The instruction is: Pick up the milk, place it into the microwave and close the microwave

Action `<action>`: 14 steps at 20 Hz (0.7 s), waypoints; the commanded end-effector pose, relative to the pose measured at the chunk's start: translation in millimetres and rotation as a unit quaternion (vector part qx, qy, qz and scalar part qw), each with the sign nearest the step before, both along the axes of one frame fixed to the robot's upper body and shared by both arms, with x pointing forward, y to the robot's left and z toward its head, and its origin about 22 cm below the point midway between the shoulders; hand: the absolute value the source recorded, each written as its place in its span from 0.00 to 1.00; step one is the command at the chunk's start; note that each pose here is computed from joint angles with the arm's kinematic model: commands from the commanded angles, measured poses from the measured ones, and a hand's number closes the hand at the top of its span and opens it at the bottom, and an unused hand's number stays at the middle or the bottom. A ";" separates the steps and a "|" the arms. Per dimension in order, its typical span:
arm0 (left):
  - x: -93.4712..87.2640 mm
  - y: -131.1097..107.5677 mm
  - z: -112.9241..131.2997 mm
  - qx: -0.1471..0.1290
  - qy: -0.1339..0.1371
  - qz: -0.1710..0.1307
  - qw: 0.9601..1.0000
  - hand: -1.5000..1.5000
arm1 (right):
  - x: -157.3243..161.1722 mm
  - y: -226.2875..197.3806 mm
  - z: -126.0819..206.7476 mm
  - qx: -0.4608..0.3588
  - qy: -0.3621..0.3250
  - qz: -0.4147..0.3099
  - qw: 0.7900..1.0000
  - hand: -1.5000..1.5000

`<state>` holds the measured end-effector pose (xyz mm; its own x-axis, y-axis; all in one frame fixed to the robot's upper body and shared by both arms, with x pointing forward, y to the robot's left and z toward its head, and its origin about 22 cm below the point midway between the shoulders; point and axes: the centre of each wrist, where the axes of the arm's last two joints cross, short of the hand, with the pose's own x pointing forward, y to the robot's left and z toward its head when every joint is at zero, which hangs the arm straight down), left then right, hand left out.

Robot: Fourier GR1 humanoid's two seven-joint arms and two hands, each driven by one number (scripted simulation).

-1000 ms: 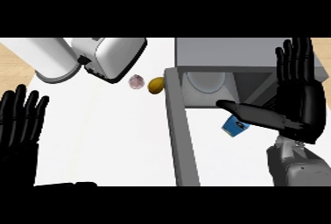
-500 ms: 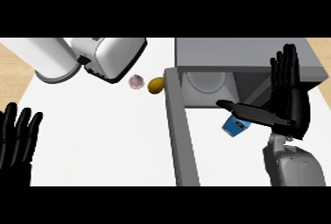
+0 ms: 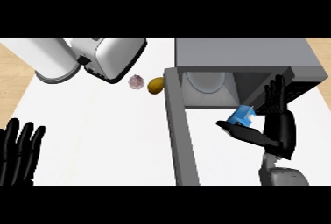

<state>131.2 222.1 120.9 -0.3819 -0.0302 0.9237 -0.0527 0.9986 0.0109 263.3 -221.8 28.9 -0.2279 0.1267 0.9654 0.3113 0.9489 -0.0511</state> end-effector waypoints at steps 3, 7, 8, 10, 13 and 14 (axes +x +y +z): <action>-13.5 -4.7 -14.9 -0.001 0.003 -0.010 1.000 0.00 | -22.5 -14.4 -58.0 0.001 0.036 -0.015 0.999 0.00; -17.9 -9.9 5.7 0.000 -0.009 0.002 1.000 0.00 | -12.7 -26.6 -64.3 0.015 0.032 -0.023 0.999 0.00; -7.6 -6.9 -1.5 0.007 -0.004 0.001 1.000 0.00 | -25.6 -28.3 -75.0 0.000 0.027 -0.024 0.999 0.00; -13.1 -2.6 12.8 0.004 -0.006 0.003 1.000 0.00 | -24.1 -36.1 -94.6 -0.001 0.026 -0.029 0.999 0.00; -20.8 -7.4 3.4 0.007 -0.004 0.000 1.000 0.00 | -12.2 -35.0 -105.8 0.011 0.035 -0.028 0.999 0.00; -24.4 -14.3 4.5 -0.001 0.003 0.000 1.000 0.00 | -11.6 -19.4 -104.0 0.009 0.033 -0.028 0.999 0.00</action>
